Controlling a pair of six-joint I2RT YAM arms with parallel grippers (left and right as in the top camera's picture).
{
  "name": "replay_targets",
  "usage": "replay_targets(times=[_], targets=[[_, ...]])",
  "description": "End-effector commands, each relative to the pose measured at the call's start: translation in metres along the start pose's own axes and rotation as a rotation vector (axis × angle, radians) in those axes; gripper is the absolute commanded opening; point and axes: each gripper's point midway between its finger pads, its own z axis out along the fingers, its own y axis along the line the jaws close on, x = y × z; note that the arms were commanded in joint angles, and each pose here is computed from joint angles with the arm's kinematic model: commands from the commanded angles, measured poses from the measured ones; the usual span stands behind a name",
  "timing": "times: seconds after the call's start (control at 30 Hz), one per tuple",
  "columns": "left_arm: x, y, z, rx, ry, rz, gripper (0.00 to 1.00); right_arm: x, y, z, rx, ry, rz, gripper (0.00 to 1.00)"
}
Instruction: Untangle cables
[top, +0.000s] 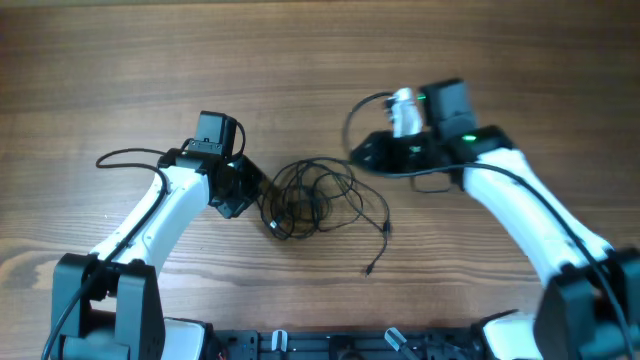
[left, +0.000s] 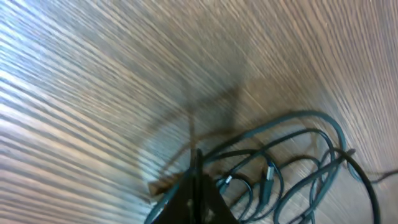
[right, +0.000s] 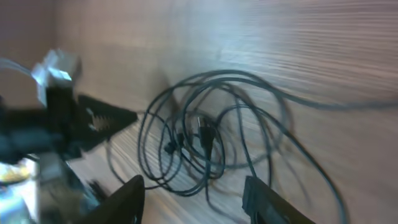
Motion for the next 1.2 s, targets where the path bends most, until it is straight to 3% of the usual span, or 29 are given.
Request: replay_targets(times=[0.0, 0.13, 0.37, 0.7, 1.0, 1.07, 1.17], targets=[[-0.009, 0.009, 0.002, -0.048, -0.054, 0.003, 0.04, 0.017, -0.002, 0.043, 0.017, 0.097, -0.323, 0.53], [-0.012, 0.011, 0.001, -0.054, -0.065, -0.002, 0.04, 0.029, -0.026, 0.075, 0.149, 0.159, -0.455, 0.56], [-0.019, 0.013, 0.0, -0.069, -0.105, -0.002, 0.09, 0.051, -0.016, 0.1, 0.116, 0.233, -0.637, 0.55], [-0.026, 0.003, 0.0, -0.031, -0.132, 0.005, 0.11, 0.046, 0.001, 0.103, 0.1, 0.195, -0.69, 0.55], [-0.036, -0.012, -0.002, 0.031, -0.175, 0.015, 0.12, 0.073, 0.003, 0.106, 0.094, 0.291, -0.777, 0.55], [-0.039, -0.016, -0.002, 0.048, -0.187, 0.018, 0.12, 0.069, -0.017, 0.105, 0.214, 0.287, -0.795, 0.48], [-0.04, -0.018, -0.003, 0.054, -0.19, 0.02, 0.13, 0.063, -0.027, 0.104, 0.281, 0.274, -0.792, 0.15]])
